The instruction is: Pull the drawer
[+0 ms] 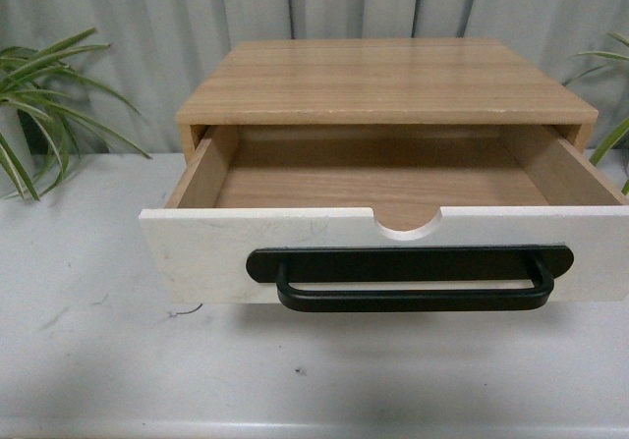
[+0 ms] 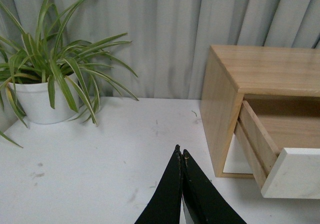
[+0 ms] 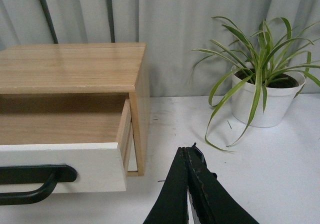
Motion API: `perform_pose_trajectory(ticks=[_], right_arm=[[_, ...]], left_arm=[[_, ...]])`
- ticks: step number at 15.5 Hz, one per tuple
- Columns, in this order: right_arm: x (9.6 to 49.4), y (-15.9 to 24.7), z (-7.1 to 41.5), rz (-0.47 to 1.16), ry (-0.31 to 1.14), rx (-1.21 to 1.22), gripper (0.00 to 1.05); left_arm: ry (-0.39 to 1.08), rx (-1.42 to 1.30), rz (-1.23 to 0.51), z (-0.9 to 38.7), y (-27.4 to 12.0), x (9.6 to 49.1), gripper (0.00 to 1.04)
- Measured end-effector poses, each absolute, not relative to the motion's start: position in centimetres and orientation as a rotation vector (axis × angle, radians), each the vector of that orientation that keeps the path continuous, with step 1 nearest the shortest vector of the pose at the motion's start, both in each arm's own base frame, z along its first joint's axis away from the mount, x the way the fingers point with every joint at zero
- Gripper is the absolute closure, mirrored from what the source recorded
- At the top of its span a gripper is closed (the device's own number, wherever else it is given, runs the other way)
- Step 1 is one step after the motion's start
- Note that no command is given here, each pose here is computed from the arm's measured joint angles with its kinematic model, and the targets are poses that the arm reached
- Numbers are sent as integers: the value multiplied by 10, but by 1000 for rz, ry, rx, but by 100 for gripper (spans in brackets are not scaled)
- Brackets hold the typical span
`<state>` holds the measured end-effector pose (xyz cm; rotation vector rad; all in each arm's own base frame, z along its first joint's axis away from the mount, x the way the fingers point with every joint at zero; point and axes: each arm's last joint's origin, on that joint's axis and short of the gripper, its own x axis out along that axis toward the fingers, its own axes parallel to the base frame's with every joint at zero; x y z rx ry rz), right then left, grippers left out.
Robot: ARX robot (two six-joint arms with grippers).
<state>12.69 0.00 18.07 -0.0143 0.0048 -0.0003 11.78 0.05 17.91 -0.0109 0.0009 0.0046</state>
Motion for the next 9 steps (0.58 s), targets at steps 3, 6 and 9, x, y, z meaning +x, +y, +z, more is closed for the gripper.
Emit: perform_pose_trajectory(ticks=[3,6,9], right_arm=[[120,0,177,0,-1,-15,103],[118,0,170,0,-7,-15,103],[113,0,171,-1,-20,-14,103]], left_arm=[[-12,-11,1,170,0,113,103],[-10,-11,1,170,0,111,103],[-8,-11,1,169,0,108,103]])
